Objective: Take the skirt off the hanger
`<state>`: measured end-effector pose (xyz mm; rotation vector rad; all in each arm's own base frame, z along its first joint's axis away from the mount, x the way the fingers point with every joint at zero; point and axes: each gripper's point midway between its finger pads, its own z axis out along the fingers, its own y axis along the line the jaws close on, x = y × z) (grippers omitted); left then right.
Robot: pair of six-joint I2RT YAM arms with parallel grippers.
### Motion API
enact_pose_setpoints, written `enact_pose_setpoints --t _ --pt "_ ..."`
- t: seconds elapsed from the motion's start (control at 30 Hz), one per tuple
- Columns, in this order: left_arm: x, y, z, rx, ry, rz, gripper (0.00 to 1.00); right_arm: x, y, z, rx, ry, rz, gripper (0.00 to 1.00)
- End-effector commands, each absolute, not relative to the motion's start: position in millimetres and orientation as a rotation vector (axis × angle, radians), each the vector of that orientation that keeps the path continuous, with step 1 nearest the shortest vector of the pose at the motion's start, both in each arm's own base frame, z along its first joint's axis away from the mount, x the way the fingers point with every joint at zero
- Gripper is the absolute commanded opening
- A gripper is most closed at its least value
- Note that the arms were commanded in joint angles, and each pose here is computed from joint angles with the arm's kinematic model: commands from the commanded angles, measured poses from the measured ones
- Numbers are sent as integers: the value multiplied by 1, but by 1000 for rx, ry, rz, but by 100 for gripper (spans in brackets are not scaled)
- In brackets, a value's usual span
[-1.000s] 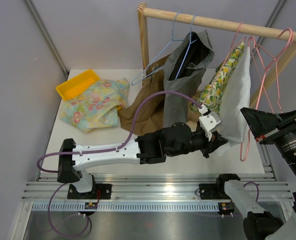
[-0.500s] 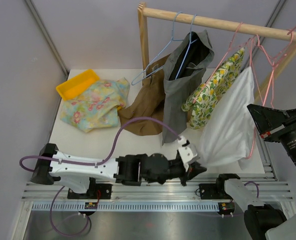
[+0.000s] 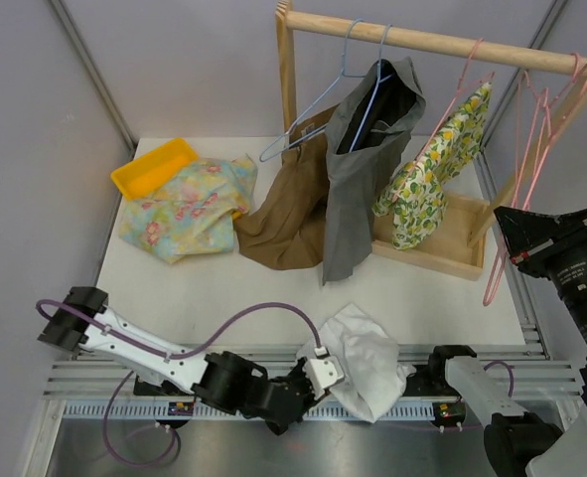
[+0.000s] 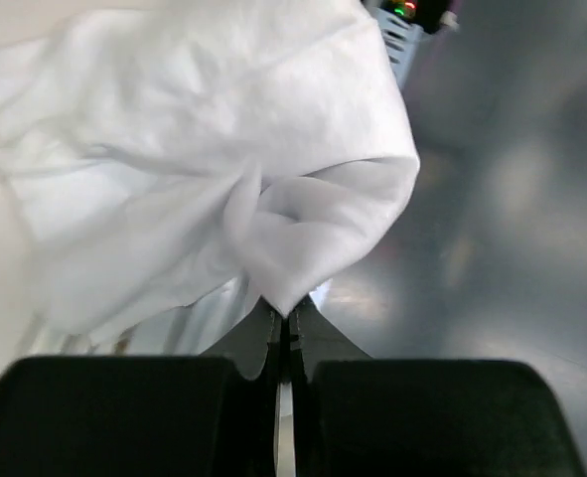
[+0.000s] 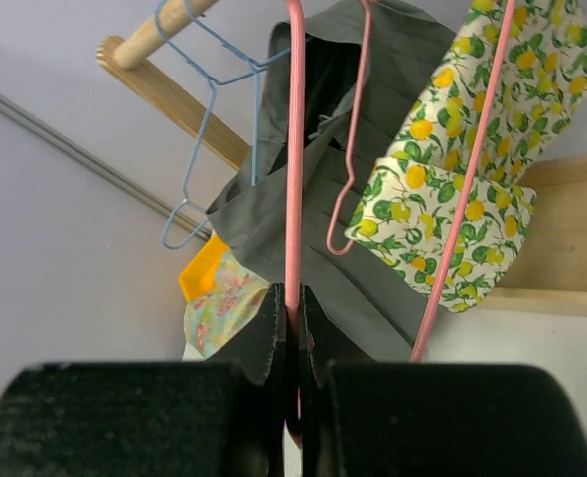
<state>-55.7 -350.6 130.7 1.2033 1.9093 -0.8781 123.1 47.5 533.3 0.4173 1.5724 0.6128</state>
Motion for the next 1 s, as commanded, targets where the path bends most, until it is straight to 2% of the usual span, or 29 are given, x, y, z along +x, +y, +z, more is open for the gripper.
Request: enact_pose_setpoints --t 0.0,0.1,0.13,0.27,0.43,0.57,0.67,0.7,0.73,0.77,0.83,0.87,0.93,0.97 --pt "-15 -330 202 940 1854 -869 0 131 39 522 435 1570 558 0" --pt "27 -288 246 902 1803 -628 0 141 44 503 437 1628 576 0" --pt "42 -279 279 819 1768 -606 0 146 44 502 437 1628 574 0" --pt "103 -230 345 635 1726 -483 0 175 40 492 453 1643 543 0" --pt "160 -177 420 482 1643 -370 0 214 40 505 468 1593 557 0" --pt "207 -139 490 364 1535 -175 0 243 33 517 482 1558 521 0" --pt "243 -109 521 256 1515 -38 0 255 28 520 494 1550 492 0" --pt "245 -105 549 241 1464 -76 0 258 26 522 500 1539 480 0" --pt "273 -114 543 246 1502 -34 0 260 26 522 502 1538 480 0" --pt "293 -94 547 174 1512 31 0 264 26 520 504 1544 479 0" --pt "335 -93 547 107 1544 53 0 268 25 518 508 1545 474 0" --pt "354 -68 542 29 1564 103 0 272 26 515 508 1553 473 0" --pt "392 -54 523 -71 1601 98 0 276 22 511 520 1562 451 0" --pt "425 -34 487 -140 1678 152 0 279 22 508 521 1571 445 0"
